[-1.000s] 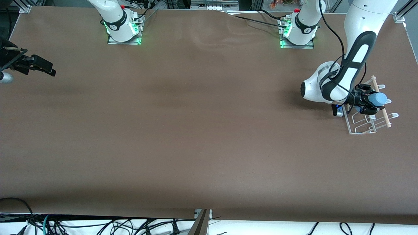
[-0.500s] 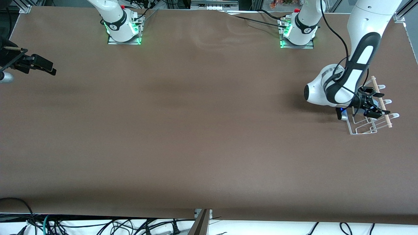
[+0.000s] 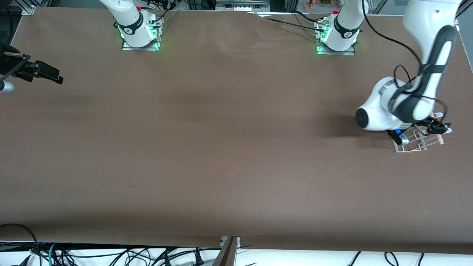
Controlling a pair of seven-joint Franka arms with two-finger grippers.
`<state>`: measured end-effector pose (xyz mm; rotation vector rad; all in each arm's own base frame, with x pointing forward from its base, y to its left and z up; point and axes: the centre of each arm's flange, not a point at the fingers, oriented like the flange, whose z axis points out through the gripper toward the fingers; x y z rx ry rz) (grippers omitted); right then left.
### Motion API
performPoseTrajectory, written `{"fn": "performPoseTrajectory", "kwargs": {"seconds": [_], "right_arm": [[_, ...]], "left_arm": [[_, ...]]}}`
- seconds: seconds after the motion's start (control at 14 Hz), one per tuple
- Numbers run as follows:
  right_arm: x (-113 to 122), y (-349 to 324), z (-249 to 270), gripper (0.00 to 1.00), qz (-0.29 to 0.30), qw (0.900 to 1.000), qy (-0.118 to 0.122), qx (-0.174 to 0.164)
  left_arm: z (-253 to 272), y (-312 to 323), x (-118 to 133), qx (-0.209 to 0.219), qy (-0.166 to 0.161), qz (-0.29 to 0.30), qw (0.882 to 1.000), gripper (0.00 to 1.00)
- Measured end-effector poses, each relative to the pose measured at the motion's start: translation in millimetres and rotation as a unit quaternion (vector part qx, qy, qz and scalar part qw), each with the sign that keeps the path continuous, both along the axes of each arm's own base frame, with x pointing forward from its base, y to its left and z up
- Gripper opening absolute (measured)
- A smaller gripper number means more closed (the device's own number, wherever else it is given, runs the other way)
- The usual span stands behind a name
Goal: Transfer cup to left arm and place on rack
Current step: 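Open the left gripper and lift it away from the rack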
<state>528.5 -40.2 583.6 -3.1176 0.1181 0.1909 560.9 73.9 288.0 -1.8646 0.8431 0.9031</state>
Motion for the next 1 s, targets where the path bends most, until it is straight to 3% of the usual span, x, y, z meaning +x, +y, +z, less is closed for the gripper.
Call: {"fn": "performPoseTrajectory", "kwargs": {"seconds": [0.07, 0.21, 0.5, 0.71, 1.0], "right_arm": [[0, 0, 0, 1.00, 0.000, 1.000, 0.000, 0.000], [0, 0, 0, 1.00, 0.000, 1.000, 0.001, 0.000], [0, 0, 0, 1.00, 0.000, 1.000, 0.001, 0.000], [-1, 0, 0, 1.00, 0.000, 1.000, 0.002, 0.000], [-1, 0, 2, 1.00, 0.000, 1.000, 0.001, 0.000]], "left_arm": [[23, -4, 11, -0.046, -0.033, 0.045, 0.997, 1.00], [72, -8, 29, -0.129, -0.096, 0.114, 0.980, 1.00], [154, -19, 52, -0.236, -0.187, 0.169, 0.939, 1.00], [220, -32, 62, -0.314, -0.251, 0.195, 0.895, 1.00], [278, -34, 55, -0.404, -0.303, 0.243, 0.828, 1.00]]}}
